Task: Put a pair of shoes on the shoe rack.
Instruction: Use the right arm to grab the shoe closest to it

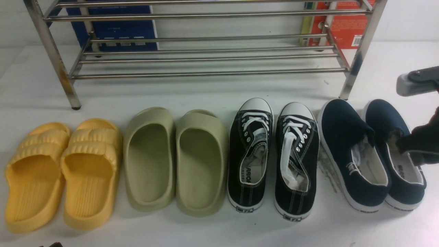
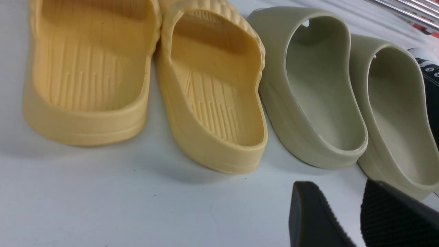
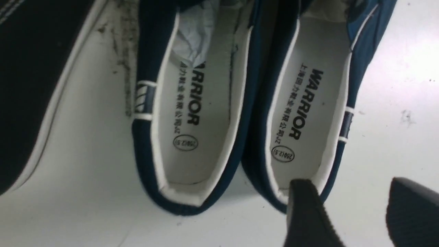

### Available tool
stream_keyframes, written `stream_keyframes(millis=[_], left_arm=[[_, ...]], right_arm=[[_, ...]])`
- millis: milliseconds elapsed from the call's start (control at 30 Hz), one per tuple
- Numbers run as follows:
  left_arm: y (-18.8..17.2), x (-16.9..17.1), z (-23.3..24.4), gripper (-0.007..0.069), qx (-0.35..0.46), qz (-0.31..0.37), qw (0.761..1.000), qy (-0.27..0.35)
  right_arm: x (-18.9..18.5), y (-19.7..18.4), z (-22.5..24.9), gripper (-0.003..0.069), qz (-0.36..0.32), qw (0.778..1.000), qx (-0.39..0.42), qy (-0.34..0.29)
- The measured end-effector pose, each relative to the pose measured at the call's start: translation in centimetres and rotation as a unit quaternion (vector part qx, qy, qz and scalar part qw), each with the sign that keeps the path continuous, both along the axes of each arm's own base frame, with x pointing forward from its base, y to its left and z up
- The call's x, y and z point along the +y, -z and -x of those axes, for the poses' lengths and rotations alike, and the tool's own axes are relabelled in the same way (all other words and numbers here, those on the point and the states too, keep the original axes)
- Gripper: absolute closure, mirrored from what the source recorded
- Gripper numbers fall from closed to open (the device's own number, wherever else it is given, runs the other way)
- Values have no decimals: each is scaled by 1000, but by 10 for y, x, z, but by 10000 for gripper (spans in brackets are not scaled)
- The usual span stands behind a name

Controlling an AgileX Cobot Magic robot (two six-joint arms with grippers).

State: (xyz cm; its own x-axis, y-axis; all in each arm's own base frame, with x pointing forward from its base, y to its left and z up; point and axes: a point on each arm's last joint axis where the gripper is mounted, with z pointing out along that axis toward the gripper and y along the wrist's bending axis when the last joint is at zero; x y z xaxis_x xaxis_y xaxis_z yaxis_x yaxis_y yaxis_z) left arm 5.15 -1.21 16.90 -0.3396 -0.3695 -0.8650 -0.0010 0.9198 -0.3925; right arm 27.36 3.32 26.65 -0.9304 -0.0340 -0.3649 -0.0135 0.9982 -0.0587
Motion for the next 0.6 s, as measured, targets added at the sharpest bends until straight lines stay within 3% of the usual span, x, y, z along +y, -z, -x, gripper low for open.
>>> stream_keyframes(millis=[200,600], left_arm=[[0,0,0,386,0,0,1000,0],[0,0,0,386,0,0,1000,0]], right_arm=[[-18,32,-26,187,-27,998,11,53],[-37,85,-63,211,-31,995,37,85]])
